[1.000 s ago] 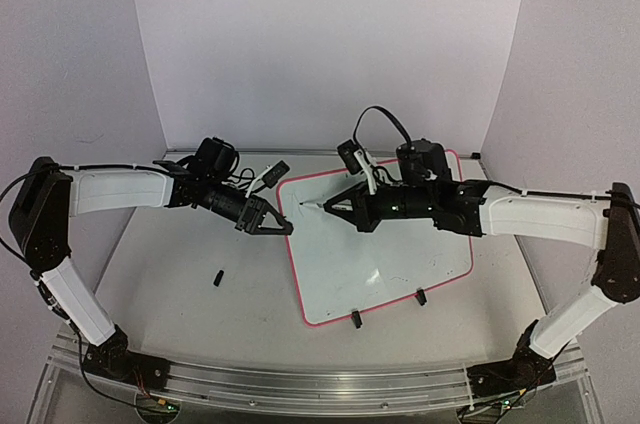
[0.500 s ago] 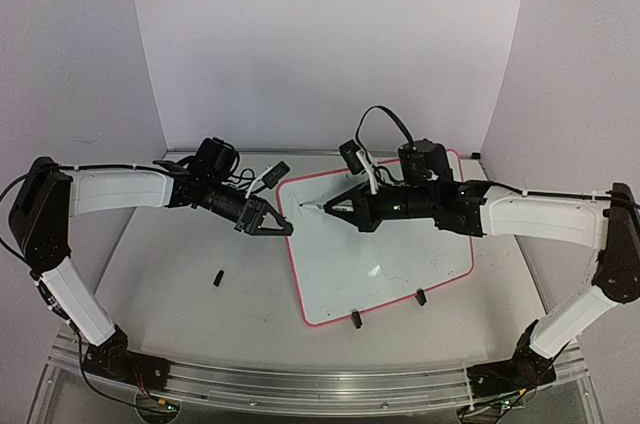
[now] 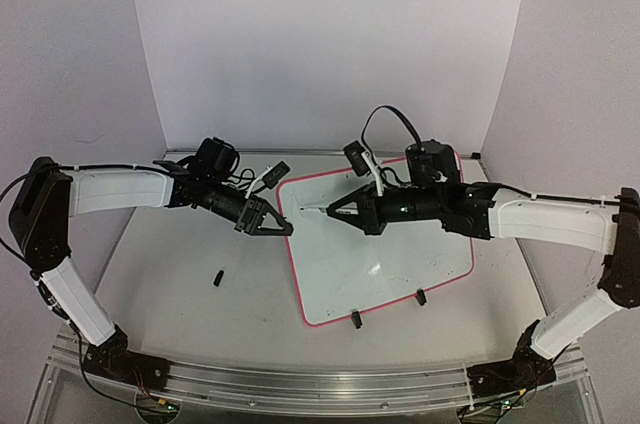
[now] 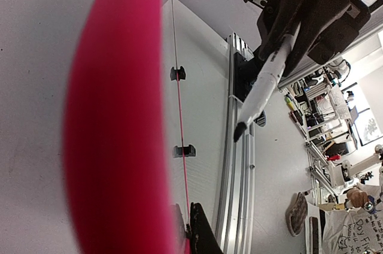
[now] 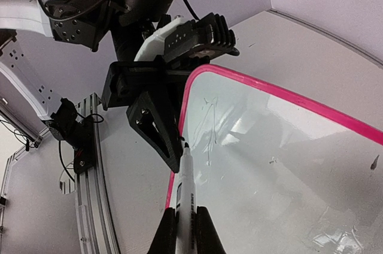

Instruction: Write a sentence on the whiteboard

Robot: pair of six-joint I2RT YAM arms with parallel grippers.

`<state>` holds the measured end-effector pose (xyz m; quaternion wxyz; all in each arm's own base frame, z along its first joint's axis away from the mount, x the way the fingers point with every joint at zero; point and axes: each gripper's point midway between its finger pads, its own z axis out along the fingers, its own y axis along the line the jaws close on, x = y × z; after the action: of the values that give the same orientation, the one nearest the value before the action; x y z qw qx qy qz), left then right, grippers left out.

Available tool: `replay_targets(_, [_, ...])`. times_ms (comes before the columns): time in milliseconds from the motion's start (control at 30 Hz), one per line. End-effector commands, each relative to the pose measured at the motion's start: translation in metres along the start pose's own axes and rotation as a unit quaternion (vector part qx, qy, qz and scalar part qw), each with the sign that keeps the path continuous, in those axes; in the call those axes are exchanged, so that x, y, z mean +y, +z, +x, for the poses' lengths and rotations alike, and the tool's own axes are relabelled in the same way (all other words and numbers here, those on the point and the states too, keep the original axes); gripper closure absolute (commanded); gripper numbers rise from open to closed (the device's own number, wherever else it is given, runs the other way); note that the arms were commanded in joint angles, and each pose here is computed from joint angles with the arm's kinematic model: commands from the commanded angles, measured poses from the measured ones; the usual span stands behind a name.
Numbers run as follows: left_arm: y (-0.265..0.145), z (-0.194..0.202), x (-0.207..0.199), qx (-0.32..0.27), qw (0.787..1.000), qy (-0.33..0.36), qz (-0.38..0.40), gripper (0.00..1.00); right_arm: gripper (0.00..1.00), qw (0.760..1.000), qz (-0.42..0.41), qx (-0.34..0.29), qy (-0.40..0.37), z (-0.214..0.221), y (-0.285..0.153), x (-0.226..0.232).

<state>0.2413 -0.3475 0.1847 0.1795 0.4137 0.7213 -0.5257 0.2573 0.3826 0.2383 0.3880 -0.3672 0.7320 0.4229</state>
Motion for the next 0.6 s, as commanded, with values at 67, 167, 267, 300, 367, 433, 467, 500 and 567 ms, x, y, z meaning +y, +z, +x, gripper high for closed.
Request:
replay_targets(67, [0.000,-0.004,-0.011,0.004,0.999,0.033,0.008,1.00,1.00,1.000,0.016,0.011,0.000,0.006,0.006,-0.010])
replay_targets(167, [0.000,-0.005,-0.012,0.004,0.999,0.034,0.008,1.00,1.00,1.000,0.022,0.013,0.001,0.008,0.009,-0.014])
replay_targets(267, [0.000,-0.004,-0.011,0.004,0.999,0.033,0.008,1.00,1.00,0.999,0.030,0.016,0.002,0.009,0.012,-0.019])
replay_targets(300, [0.000,-0.004,-0.012,0.004,0.999,0.033,0.008,1.00,1.00,0.999,0.032,0.016,0.002,0.008,0.013,-0.019])
replay_targets(367, [0.000,-0.005,-0.012,0.004,0.999,0.033,0.009,1.00,1.00,0.999,0.038,0.014,0.001,0.007,0.013,-0.022])
replay_targets(433, [0.001,-0.004,-0.012,0.004,0.999,0.033,0.009,1.00,1.00,0.999,0.049,0.012,0.000,0.005,0.013,-0.025])
replay_targets(467, [0.000,-0.004,-0.012,0.004,0.999,0.033,0.009,1.00,1.00,0.998,0.055,0.010,0.000,0.004,0.013,-0.027])
replay_targets(500, [0.000,-0.005,-0.012,0.004,0.999,0.034,0.009,1.00,1.00,0.998,0.059,0.008,0.000,0.003,0.013,-0.028])
replay_targets(567, [0.000,-0.005,-0.012,0.004,0.999,0.034,0.010,1.00,1.00,0.998,0.065,0.003,-0.002,-0.001,0.012,-0.030])
